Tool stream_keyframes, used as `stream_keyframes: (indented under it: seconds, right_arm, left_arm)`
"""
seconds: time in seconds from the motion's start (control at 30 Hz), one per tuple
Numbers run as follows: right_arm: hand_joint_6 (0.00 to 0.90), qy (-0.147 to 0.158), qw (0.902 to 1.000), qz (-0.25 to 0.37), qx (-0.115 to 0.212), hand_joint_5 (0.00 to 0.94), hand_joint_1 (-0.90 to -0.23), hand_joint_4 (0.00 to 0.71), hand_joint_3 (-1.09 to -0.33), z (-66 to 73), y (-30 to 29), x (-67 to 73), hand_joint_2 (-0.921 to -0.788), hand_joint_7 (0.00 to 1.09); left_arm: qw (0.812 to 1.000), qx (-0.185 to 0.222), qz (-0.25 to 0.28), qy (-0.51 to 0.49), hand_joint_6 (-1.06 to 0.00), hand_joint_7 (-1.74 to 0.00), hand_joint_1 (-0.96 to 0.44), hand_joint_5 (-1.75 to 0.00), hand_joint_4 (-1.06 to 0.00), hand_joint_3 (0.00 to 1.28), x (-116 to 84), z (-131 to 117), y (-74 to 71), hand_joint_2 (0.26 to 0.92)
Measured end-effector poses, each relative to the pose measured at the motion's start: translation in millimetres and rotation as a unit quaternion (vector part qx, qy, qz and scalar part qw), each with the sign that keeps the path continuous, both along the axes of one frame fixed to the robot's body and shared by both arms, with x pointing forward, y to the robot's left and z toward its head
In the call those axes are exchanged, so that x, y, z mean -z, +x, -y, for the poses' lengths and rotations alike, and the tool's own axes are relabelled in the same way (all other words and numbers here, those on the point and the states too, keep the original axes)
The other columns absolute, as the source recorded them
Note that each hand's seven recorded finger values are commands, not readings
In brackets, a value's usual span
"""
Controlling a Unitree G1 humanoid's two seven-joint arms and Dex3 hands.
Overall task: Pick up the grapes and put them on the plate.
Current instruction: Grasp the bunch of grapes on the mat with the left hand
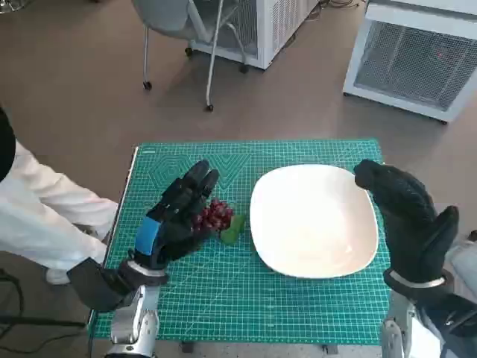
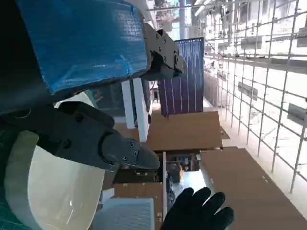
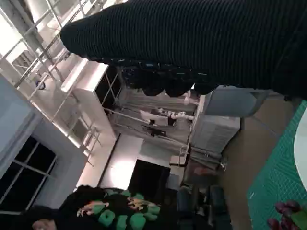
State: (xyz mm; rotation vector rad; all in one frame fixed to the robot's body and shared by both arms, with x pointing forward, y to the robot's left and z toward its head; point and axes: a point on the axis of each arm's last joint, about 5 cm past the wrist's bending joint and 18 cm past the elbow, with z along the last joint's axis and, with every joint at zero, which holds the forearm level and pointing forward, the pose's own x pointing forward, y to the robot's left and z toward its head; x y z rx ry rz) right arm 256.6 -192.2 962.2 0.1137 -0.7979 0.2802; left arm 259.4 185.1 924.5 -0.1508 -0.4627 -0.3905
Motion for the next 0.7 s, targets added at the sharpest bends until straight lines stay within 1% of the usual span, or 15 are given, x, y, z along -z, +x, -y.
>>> stream_keyframes:
  seconds: [0.7]
  right_arm:
    - [0.253, -0.002, 1.0, 0.005, 0.002, 0.074, -0.439, 0.625, -0.567, -0.2, 0.1, -0.6, -0.921, 0.73]
  left_arm:
    - [1.0, 0.0, 0.001, 0.001, -0.41, 0.0, -0.32, 0.0, -0.29, 0.02, -0.4, -0.1, 0.0, 0.921]
